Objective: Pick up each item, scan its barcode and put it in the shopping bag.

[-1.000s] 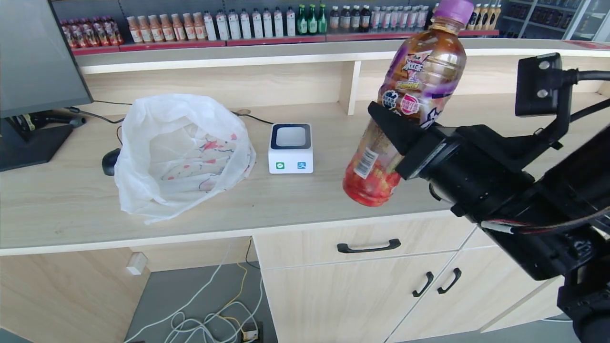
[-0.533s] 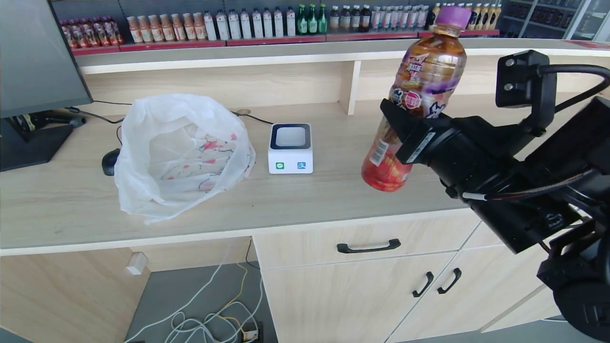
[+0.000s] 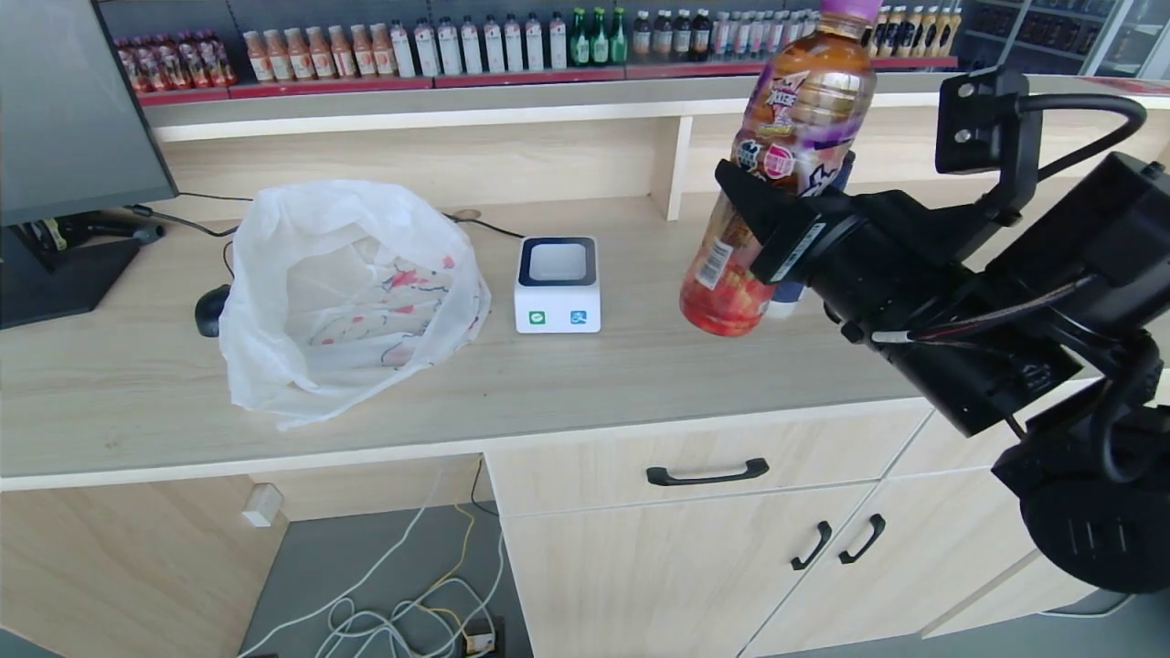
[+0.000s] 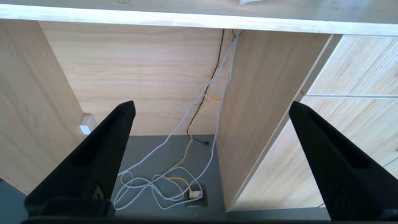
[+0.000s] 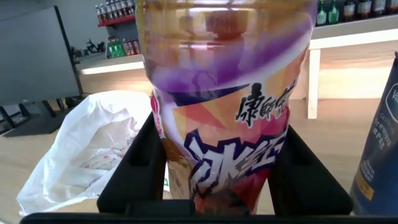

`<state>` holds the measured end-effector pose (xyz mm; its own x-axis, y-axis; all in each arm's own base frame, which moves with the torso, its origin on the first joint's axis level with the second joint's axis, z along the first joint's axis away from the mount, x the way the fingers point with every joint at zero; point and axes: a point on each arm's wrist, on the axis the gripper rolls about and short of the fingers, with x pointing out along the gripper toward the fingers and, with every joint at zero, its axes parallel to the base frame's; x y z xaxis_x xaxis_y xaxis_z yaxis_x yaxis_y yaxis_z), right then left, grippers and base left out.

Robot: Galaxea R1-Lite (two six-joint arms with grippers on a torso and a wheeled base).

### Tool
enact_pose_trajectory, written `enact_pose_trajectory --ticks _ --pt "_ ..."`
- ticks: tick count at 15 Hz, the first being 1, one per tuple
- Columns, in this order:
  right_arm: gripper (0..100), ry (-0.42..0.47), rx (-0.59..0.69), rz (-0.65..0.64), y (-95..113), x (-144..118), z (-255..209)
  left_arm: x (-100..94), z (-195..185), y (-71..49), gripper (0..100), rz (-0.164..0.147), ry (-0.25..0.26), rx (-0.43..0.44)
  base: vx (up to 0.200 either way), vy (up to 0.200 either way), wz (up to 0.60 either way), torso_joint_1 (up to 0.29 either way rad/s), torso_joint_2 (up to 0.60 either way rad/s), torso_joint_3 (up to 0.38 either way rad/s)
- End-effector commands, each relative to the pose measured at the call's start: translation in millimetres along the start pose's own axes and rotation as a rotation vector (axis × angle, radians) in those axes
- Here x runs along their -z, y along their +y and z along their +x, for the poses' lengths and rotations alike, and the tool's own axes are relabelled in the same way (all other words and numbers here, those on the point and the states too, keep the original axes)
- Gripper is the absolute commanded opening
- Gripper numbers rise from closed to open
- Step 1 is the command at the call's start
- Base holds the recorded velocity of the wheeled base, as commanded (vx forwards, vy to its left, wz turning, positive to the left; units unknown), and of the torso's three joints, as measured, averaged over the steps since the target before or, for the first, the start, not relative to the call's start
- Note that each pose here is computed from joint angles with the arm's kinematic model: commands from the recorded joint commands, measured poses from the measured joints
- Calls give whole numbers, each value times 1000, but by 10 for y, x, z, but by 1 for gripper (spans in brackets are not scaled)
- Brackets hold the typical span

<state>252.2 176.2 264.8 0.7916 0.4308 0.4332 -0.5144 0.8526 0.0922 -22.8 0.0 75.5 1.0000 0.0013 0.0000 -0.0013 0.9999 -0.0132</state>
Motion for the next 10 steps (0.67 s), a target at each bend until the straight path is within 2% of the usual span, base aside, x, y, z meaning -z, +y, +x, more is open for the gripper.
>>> enact_pose_trajectory --ticks 1,6,10 --pt "0 5 23 -6 -89 57 -21 -2 0 0 100 -1 -2 0 0 0 0 0 0 0" --pt "0 -38 29 29 -127 -30 -113 0 0 0 100 -1 0 0 0 0 0 0 0 0" --pt "0 -40 73 8 -283 -24 -163 0 0 0 100 9 0 0 0 0 0 0 0 0"
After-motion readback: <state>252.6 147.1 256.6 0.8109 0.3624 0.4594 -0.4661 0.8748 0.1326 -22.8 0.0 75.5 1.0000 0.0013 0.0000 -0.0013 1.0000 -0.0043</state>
